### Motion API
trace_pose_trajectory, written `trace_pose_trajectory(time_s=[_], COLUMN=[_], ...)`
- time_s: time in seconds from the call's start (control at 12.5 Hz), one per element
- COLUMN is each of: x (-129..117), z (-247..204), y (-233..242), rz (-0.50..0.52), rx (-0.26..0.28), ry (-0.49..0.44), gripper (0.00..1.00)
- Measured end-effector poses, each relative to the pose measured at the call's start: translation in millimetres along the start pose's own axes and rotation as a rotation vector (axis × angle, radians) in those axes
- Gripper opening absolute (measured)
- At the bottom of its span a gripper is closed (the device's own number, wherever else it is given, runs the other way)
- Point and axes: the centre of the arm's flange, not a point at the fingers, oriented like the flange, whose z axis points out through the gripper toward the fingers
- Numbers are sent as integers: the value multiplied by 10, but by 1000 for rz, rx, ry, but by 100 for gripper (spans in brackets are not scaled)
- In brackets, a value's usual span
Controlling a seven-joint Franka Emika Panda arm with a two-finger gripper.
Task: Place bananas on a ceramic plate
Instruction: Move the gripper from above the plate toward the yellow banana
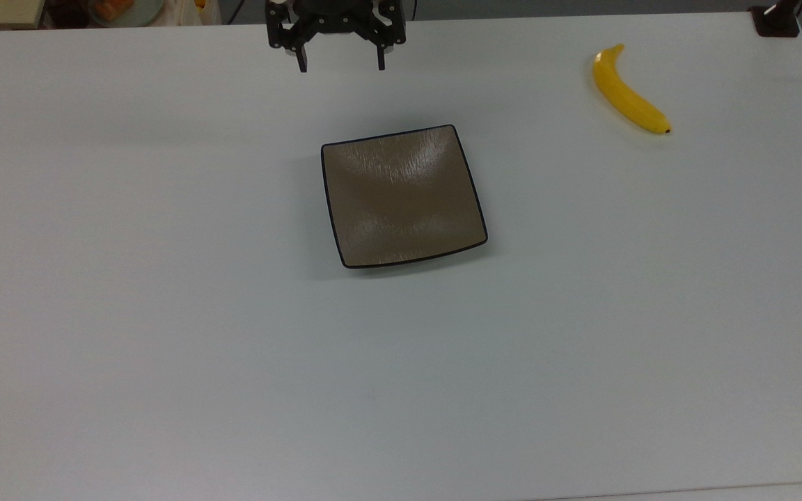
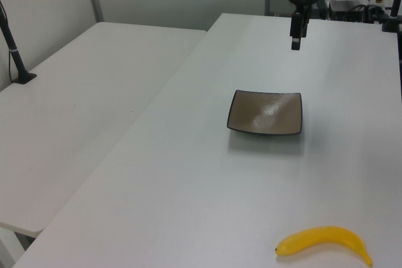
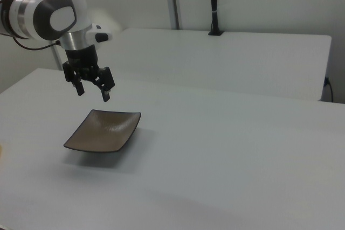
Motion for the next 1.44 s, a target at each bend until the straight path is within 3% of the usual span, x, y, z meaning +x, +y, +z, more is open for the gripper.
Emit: trace_pose_trajectory(time_s=[0.64,1.04,1.44], x=[1,-6,-27], z=[56,105,431], y=[-15,-128,-490], rz=[24,4,-57], rx=[-1,-1,-5], ry=[-11,-21,-84], gripper=[100,100,100])
